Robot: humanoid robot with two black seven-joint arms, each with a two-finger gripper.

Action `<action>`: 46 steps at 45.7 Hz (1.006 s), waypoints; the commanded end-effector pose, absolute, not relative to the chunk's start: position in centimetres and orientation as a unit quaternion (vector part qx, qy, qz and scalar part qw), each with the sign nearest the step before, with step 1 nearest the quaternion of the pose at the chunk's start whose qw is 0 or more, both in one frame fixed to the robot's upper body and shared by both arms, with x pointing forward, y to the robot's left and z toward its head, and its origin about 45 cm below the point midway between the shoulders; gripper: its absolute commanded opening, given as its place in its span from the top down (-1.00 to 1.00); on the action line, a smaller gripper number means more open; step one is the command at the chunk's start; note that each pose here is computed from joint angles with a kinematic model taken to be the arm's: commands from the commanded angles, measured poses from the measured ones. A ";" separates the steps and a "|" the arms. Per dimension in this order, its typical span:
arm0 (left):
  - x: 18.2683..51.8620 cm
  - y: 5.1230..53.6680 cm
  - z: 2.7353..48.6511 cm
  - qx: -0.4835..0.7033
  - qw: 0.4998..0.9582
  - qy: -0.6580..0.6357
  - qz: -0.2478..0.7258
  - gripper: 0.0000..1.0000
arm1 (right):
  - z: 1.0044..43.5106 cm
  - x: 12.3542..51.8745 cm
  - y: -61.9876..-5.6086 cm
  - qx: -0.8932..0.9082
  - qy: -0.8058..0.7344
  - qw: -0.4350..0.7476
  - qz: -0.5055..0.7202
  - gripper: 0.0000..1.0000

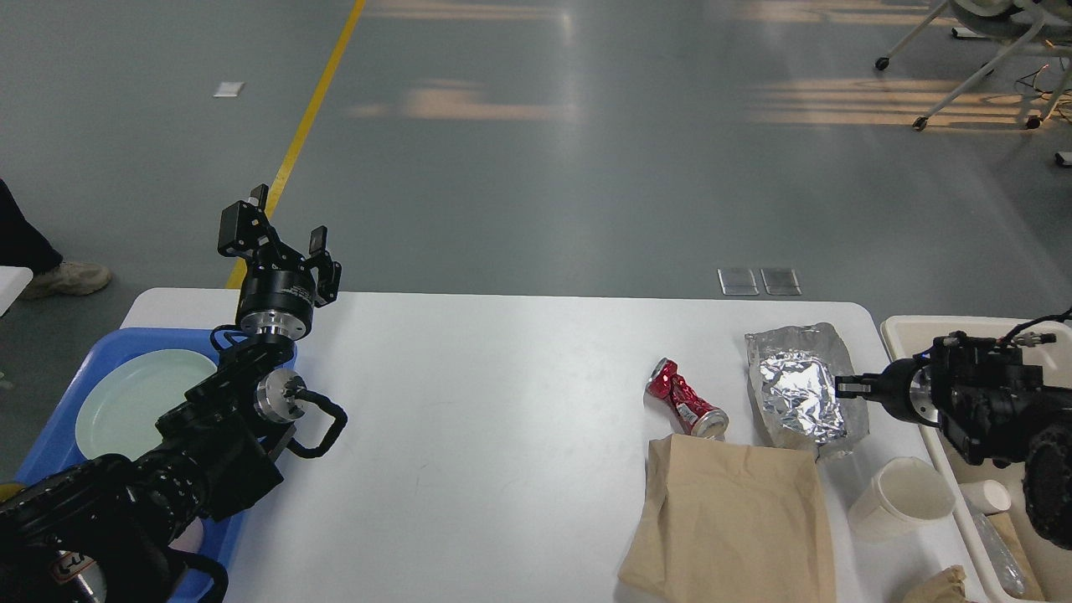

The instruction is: Tidy desktop

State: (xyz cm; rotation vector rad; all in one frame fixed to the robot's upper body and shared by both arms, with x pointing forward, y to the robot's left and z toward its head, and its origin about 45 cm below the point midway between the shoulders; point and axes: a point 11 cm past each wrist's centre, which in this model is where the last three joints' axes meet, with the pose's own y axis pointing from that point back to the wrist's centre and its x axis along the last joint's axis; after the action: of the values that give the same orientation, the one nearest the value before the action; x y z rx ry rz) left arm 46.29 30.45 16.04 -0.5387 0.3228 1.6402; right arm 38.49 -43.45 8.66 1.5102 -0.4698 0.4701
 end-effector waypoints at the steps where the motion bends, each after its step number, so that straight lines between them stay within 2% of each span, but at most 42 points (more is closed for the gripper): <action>1: 46.3 30.5 16.0 -0.236 0.639 0.141 0.719 -0.93 | 10.3 39.9 -42.6 0.682 -0.217 0.668 0.202 1.00; 15: 46.3 30.5 16.0 -0.236 0.639 0.141 0.719 -0.93 | 18.3 43.4 -40.9 0.713 -0.200 0.659 0.130 1.00; 27: 46.3 30.5 16.0 -0.236 0.639 0.141 0.719 -0.93 | 29.9 46.3 -40.7 0.702 -0.200 0.674 0.111 1.00; 39: 46.3 30.5 16.0 -0.236 0.639 0.141 0.719 -0.93 | 41.3 46.3 -41.8 0.696 -0.243 0.668 0.100 1.00; 46: 46.3 30.5 16.0 -0.236 0.639 0.141 0.719 -0.93 | 44.1 45.9 -43.3 0.663 -0.254 0.695 0.114 1.00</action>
State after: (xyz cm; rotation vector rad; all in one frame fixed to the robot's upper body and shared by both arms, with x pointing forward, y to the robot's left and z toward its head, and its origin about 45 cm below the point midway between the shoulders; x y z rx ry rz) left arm 46.29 30.45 16.04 -0.5388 0.3228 1.6401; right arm 46.18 -42.21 42.22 1.5434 -0.5546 0.2370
